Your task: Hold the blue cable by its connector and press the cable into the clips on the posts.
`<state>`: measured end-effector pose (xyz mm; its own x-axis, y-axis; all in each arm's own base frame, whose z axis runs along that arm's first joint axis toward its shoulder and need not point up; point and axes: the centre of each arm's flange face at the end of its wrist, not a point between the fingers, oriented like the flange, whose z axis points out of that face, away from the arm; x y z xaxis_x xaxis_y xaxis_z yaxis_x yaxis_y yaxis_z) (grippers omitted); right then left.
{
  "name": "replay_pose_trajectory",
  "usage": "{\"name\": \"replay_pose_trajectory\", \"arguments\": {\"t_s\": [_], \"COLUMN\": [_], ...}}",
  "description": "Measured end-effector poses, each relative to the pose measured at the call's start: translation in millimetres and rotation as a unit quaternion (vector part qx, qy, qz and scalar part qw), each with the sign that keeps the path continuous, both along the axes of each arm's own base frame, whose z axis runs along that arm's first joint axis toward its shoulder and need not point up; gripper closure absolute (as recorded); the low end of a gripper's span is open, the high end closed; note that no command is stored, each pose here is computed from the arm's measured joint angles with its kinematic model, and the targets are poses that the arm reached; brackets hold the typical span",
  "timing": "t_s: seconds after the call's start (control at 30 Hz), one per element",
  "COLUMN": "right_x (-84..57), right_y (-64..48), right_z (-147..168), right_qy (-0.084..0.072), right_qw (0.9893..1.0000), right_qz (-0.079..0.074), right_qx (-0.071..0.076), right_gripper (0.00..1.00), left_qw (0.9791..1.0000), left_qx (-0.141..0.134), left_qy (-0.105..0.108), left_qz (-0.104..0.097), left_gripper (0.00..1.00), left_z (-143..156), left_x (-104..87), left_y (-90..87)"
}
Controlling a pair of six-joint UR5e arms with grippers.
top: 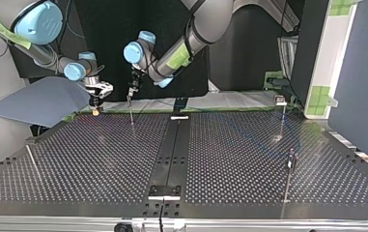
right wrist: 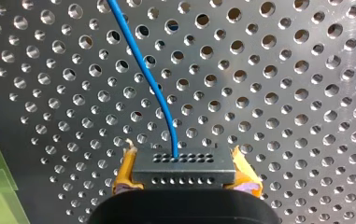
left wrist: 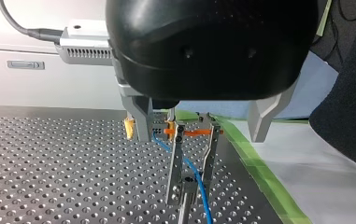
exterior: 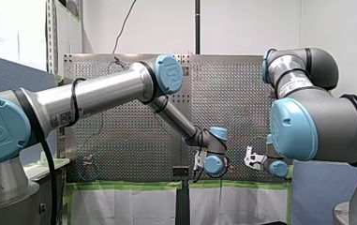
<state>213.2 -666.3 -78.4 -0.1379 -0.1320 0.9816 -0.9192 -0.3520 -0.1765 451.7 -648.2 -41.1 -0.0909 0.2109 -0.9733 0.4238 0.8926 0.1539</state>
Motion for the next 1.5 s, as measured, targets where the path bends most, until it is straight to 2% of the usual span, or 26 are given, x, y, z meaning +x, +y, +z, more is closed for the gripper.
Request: {"name": "replay_pose_trajectory", "arguments": {"t_s": [0.33, 0.5, 0.8, 1.03, 1.2, 1.27, 1.5], "right_x": [0.0, 0.0, 0.0, -0.2, 0.2, 0.3, 0.7], "right_y": [0.0, 0.2, 0.3, 0.4, 0.6, 0.7, 0.8], "right_z": [-0.1, -0.5, -0.7, -0.9, -1.2, -1.2, -1.2], "right_qy": [0.0, 0.001, 0.0, -0.001, -0.002, -0.002, -0.002], "right_qw": [1.0, 1.0, 1.0, 1.0, 1.0, 1.0, 1.0], "right_qz": [0.0, 0.0, 0.0, 0.0, 0.002, 0.002, 0.004], "right_qx": [0.0, 0.001, 0.001, 0.002, 0.002, 0.002, 0.002], "right_gripper": [1.0, 1.0, 1.0, 1.0, 1.0, 1.0, 1.0], "left_qw": [1.0, 0.9999, 0.9988, 0.9954, 0.9918, 0.9901, 0.9863], "left_qx": [0.002, 0.004, -0.047, -0.095, -0.127, -0.139, -0.165], "left_qy": [0.003, 0.007, -0.002, -0.007, -0.013, -0.015, -0.004], "left_qz": [0.0, -0.01, -0.013, -0.016, -0.01, -0.007, -0.004], "left_gripper": [0.0, 0.0, 0.0, 0.0, 0.0, 0.0, 0.0], "left_z": [0.1, 11.4, 44.8, 70.8, 88.9, 96.6, 117.4], "left_x": [-0.4, -6.8, -5.3, 12.8, 28.8, 29.7, 20.5], "left_y": [1.1, 3.1, 9.3, 25.7, 42.5, 46.6, 56.8]}}
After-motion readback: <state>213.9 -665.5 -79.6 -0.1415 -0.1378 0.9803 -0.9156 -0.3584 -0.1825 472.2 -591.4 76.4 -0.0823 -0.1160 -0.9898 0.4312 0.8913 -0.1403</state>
